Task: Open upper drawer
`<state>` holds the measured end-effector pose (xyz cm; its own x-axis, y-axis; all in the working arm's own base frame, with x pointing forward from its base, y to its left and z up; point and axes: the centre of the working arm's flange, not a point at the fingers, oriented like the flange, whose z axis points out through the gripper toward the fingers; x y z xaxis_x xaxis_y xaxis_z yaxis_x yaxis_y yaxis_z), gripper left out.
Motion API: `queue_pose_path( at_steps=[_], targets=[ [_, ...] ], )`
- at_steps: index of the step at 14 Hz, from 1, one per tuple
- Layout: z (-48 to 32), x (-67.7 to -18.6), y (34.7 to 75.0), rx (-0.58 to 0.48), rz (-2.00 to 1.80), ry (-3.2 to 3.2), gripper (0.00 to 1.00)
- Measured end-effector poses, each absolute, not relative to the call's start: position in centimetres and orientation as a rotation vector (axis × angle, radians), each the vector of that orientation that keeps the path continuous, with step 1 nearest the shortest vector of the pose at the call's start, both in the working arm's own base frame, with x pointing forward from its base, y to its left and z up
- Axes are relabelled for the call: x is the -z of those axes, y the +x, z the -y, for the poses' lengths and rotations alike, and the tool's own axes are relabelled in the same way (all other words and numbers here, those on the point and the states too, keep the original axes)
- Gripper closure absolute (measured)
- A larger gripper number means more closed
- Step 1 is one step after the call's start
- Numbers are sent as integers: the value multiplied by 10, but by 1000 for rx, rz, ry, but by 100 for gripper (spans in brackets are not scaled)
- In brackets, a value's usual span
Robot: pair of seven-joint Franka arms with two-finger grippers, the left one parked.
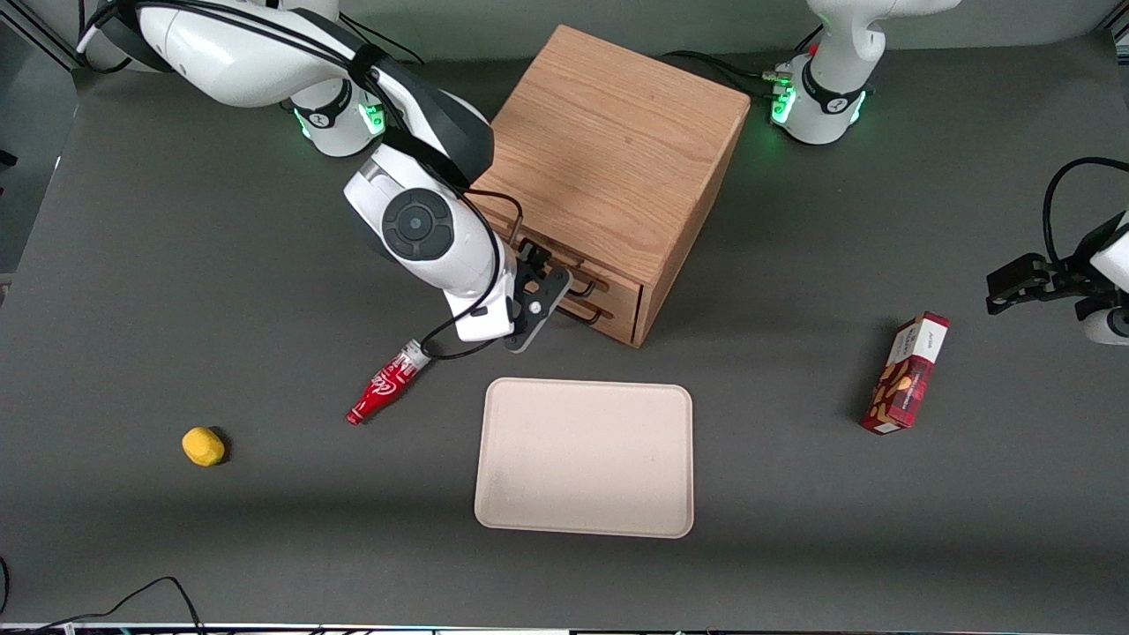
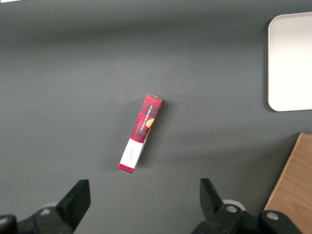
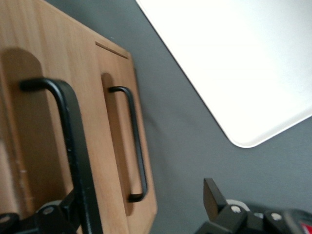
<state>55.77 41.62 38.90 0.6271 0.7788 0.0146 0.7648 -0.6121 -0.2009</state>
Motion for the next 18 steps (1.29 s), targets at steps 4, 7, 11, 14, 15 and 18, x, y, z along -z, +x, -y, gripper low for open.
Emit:
queue_pose_path(
  at_steps=[4,7,11,14,15,18],
  targets=[
    [-403,-389,576,-23,1290,-2707,0],
    [-377,-392,605,95,1286,-2727,0],
    [-325,-393,656,314,1248,-2764,0],
    [-307,-393,673,346,1213,-2774,0],
    [-305,-392,677,348,1206,-2773,0],
    [-298,-389,682,339,1149,-2760,0]
  ],
)
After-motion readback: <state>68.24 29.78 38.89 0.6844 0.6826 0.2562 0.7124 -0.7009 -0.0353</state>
